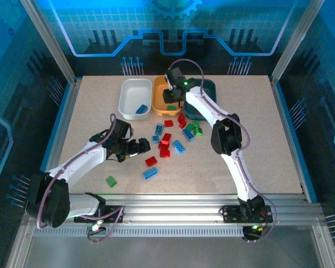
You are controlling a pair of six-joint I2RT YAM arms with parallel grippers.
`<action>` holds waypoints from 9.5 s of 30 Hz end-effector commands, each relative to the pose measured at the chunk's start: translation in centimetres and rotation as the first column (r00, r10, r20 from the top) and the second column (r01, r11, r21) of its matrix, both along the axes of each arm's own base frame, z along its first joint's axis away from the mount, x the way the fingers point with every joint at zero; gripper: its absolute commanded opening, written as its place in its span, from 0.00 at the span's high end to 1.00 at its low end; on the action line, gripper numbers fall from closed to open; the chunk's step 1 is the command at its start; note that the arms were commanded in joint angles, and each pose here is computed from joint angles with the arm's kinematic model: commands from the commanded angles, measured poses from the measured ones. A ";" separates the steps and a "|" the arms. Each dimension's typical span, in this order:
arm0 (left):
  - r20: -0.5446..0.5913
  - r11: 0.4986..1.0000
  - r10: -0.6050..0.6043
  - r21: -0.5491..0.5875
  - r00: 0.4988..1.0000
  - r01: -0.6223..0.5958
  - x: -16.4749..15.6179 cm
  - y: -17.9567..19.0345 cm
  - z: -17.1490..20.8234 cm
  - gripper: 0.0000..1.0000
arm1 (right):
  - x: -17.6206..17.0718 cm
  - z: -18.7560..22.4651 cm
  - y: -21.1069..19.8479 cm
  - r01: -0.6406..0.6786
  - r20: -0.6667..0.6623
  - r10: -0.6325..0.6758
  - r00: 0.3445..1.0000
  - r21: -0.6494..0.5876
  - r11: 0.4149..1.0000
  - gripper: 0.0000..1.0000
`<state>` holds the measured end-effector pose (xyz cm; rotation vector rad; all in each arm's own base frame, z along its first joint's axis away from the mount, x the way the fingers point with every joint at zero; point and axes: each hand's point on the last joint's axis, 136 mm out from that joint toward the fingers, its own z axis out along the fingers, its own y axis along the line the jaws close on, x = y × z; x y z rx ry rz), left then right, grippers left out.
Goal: Sort the legos into containers by color
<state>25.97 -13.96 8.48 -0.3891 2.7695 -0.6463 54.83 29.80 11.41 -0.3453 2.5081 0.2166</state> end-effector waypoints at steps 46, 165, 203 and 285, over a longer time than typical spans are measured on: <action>-0.201 0.794 -0.480 0.315 0.854 0.520 -7.5 -8.3 -7.0 0.43 | -19.7 4.5 -13.3 0.139 -0.067 -0.135 0.989 0.053 0.989 0.32; 0.181 0.992 0.085 -0.112 0.980 -0.065 10.6 0.7 6.1 0.01 | -14.8 -6.7 -16.1 0.323 -0.193 -0.316 0.929 0.002 0.947 0.65; 0.090 0.917 0.398 -0.021 0.913 -0.398 0.6 9.9 3.3 0.01 | -3.9 1.6 -1.6 -0.037 0.045 0.031 0.999 0.132 0.991 0.64; -0.028 0.978 0.208 0.034 0.978 -0.207 9.1 0.1 4.1 0.83 | -19.4 4.0 -12.8 0.151 -0.027 -0.149 0.989 0.238 0.959 0.37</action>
